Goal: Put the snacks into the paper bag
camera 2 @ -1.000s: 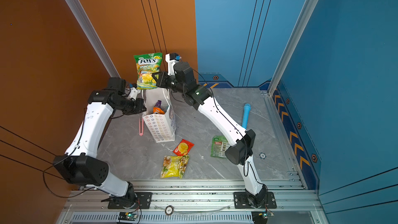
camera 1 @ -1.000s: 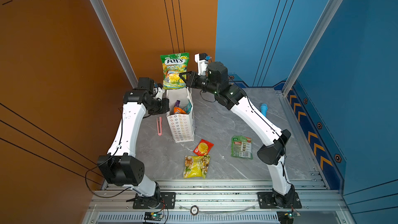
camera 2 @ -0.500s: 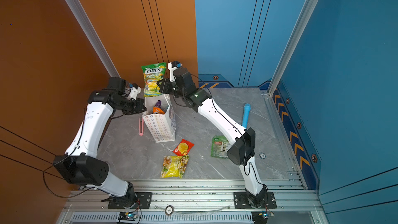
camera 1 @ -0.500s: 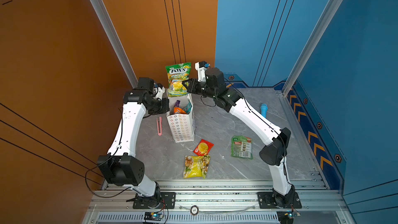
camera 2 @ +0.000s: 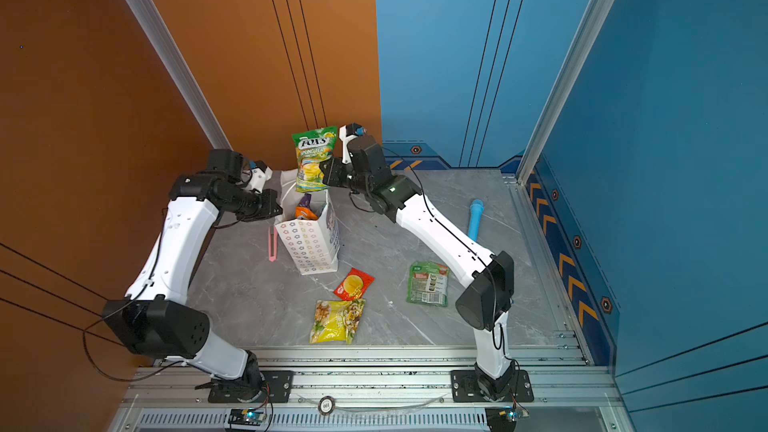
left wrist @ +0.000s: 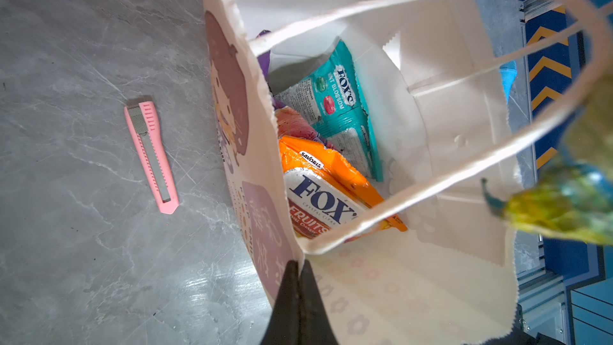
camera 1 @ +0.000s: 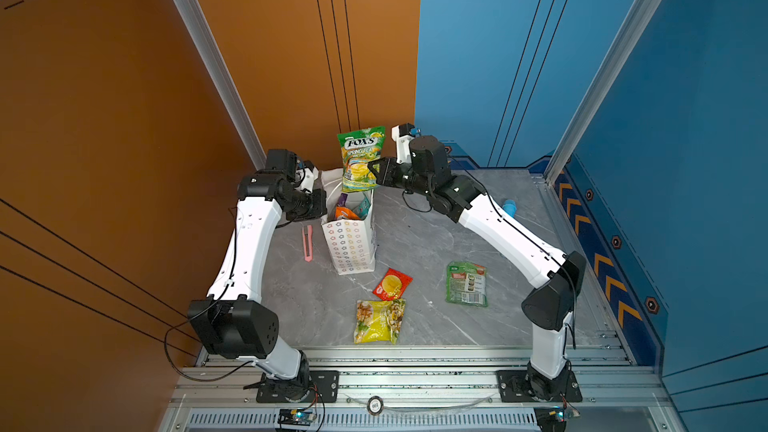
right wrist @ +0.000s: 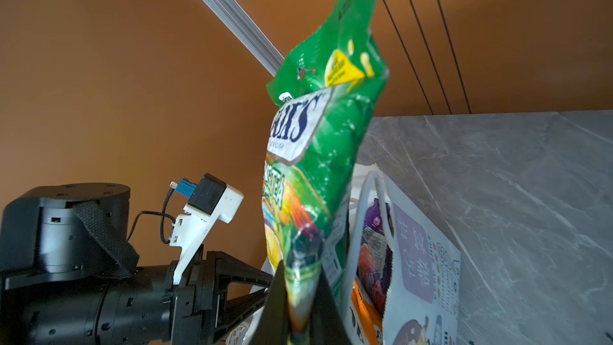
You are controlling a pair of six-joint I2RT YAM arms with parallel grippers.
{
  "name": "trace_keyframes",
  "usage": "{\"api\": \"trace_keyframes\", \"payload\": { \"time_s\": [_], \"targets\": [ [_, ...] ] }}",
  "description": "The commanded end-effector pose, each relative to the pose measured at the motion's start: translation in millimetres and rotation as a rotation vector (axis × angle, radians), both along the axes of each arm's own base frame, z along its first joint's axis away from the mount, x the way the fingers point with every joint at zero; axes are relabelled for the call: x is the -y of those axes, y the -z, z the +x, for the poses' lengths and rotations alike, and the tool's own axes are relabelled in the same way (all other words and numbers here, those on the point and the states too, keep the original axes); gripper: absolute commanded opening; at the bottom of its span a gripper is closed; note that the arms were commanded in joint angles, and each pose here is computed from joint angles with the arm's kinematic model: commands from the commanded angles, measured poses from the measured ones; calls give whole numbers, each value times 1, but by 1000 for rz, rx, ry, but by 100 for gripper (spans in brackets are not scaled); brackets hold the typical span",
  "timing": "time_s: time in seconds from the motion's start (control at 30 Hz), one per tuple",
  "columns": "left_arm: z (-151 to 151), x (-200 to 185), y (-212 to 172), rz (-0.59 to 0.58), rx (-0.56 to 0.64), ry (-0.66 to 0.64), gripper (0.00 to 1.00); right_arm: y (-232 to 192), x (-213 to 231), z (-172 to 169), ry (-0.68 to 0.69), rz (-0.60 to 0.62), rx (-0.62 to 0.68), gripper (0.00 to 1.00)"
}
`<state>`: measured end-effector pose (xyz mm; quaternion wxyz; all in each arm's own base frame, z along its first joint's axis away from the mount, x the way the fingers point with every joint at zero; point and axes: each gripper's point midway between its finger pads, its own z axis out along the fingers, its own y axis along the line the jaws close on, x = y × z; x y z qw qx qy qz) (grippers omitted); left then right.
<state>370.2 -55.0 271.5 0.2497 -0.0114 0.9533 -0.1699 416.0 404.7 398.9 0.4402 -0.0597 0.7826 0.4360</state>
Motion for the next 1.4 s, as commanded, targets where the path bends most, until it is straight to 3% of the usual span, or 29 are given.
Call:
{"api": "trace_keyframes", "payload": {
  "time_s": [0.0,0.27,0.9,1.37],
  "targets": [
    [-1,5,-18,-24,54,20,0,-42,24,-2,52,42,106,0],
    [-1,5,-18,-25,55,21,0,-20,24,-5,53,3,68,0],
    [-2,5,-19,-24,59,21,0,31,-39,-13,-42,-87,-28,0],
    [-1,6,-19,-29,56,24,0,61,-73,-10,-107,-31,-123,0]
  ]
}}
